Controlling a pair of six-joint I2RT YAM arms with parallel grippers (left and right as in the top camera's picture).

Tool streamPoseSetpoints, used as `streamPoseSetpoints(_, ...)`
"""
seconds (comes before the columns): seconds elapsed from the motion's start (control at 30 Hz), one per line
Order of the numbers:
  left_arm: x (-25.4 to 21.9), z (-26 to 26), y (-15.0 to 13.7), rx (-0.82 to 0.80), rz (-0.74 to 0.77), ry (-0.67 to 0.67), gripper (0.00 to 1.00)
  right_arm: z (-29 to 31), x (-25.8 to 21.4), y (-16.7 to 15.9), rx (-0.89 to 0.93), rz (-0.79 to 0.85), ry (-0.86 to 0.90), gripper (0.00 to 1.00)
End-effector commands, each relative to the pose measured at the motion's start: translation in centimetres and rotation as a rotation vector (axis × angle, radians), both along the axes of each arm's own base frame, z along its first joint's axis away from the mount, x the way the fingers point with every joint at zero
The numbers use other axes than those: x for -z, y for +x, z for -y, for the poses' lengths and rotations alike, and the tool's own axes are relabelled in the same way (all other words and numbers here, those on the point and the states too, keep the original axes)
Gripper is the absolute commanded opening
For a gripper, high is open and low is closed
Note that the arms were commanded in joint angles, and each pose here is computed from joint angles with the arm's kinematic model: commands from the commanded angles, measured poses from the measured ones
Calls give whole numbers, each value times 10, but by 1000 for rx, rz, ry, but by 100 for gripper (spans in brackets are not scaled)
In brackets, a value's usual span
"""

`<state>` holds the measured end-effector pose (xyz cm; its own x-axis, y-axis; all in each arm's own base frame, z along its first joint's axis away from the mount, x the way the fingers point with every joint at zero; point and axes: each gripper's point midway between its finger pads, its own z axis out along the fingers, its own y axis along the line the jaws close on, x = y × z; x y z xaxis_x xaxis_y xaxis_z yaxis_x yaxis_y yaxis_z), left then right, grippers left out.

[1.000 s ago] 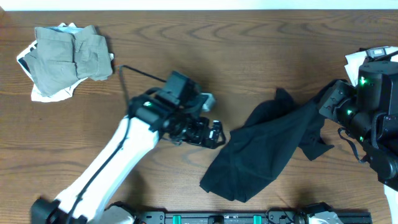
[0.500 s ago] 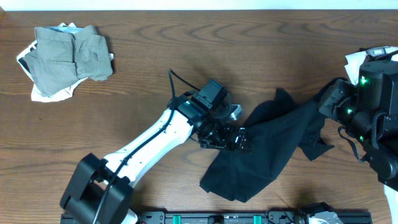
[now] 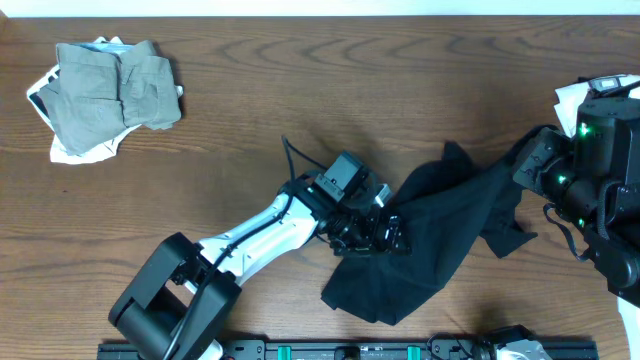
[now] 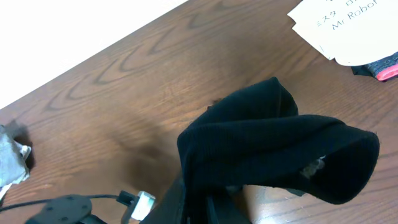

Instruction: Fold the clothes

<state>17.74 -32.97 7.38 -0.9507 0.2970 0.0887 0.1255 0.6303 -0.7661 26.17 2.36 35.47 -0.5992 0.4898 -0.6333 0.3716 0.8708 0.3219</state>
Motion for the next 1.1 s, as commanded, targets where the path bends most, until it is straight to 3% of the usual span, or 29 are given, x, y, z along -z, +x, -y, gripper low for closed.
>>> streamPoseSetpoints(0.0,7,-1,-2,-39,-51,8,98,5,-8,0,6,23,-18,8)
streamPoseSetpoints(0.37,3,9,1,-56,-38,-24,98,5,-7,0,6,21,-18,8)
streamPoseSetpoints(1.07,36,15,-2,-89,-65,48,98,4,-7,0,1,20,-14,7)
